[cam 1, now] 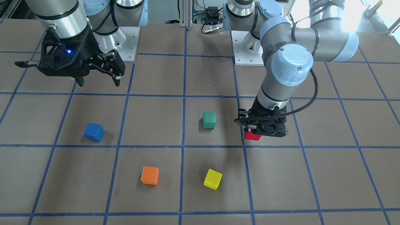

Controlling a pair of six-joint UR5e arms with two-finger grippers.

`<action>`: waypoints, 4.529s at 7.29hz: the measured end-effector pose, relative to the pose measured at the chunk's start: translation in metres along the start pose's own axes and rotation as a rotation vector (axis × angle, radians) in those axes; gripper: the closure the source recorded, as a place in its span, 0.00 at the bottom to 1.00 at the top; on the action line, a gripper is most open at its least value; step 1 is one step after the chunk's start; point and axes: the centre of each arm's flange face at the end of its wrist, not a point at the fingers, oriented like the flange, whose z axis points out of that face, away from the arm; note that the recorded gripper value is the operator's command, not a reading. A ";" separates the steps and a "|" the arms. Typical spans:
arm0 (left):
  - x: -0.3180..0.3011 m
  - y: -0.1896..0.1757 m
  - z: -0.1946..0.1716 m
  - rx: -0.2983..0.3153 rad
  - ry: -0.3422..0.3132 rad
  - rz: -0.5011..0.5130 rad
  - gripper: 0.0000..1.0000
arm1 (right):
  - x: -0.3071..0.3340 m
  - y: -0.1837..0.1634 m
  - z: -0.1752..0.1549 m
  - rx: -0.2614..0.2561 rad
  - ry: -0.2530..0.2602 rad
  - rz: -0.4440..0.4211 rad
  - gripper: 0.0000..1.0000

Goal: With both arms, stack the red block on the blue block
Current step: 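Carry the red cube with the left gripper toward the table center, then set the red cube down beside the green cube and open the left gripper, then raise the left gripper back toward rest while the right gripper moves over the red cube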

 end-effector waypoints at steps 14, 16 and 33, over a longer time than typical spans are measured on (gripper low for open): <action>0.198 0.025 0.124 -0.165 0.071 -0.029 0.48 | 0.002 0.002 -0.001 0.001 0.000 0.004 0.00; 0.199 0.025 0.139 -0.174 0.034 -0.025 0.00 | 0.002 0.002 -0.001 0.001 0.000 0.004 0.00; -0.090 0.042 -0.131 -0.030 0.050 -0.001 0.00 | -0.142 0.051 0.218 -0.069 0.008 0.073 0.00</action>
